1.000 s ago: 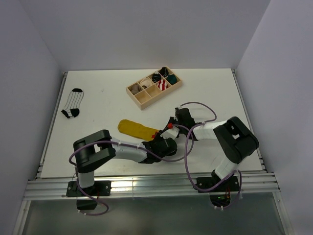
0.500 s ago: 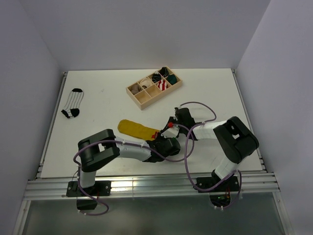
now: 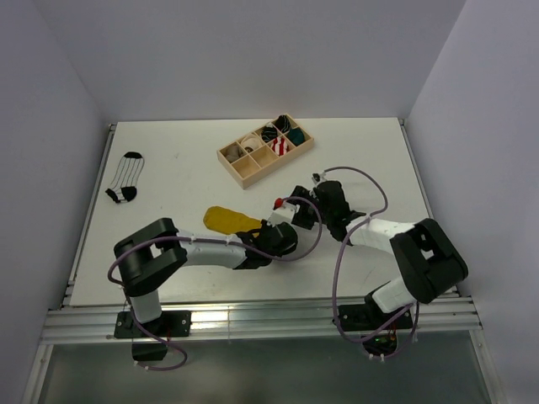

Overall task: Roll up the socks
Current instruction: Roll the sock at the center of the board.

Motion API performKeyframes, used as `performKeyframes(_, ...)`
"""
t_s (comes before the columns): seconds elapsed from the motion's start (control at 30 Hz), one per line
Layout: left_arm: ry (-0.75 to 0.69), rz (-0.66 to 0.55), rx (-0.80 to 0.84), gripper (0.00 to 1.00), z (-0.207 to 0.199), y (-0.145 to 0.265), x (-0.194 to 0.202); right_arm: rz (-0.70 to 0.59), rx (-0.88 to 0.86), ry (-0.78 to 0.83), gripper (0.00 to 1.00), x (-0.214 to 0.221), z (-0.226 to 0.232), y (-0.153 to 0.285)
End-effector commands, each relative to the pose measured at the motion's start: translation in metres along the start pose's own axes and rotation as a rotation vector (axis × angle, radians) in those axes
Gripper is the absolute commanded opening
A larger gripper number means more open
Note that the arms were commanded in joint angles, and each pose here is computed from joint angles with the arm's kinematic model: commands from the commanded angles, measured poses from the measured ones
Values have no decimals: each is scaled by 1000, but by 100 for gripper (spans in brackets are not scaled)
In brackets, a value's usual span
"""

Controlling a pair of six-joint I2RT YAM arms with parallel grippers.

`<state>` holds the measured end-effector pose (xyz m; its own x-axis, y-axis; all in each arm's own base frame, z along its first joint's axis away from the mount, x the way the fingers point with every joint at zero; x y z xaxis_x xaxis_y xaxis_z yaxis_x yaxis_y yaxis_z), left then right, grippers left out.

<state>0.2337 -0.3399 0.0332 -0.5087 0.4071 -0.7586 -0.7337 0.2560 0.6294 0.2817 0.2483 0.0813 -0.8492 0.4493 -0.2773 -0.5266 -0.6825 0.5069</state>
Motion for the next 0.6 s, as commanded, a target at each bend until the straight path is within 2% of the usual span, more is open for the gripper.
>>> performKeyframes(0.0, 100, 148, 125, 0, 2, 6, 32, -90, -116, 46, 75, -19, 30, 20)
performKeyframes(0.07, 192, 158, 198, 0, 0, 8, 27, -130, -98, 46, 79, -24, 24, 24)
performKeyframes(0.2, 386, 166, 318, 0, 5, 16, 24, -158, -103, 61, 79, -24, 21, 30)
performKeyframes(0.37, 623, 185, 391, 0, 24, 17, 24, -105, -115, 63, 75, -10, 12, 25)
performKeyframes(0.57, 843, 183, 562, 0, 30, 27, 21, -32, -135, 72, 74, 3, 11, 12)
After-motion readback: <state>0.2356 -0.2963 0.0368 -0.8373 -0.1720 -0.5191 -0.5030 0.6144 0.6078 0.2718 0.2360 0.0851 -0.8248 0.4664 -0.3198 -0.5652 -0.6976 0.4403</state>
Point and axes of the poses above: each gripper's point midway between its finger pads, its own y axis back along the fingers, its own z axis along the line the jaws close on, x = y × z, the point moved 1 cm from there along y, back along the fingers, and after that the axes turned 7 degrees about -y, right-handed, at the moved point
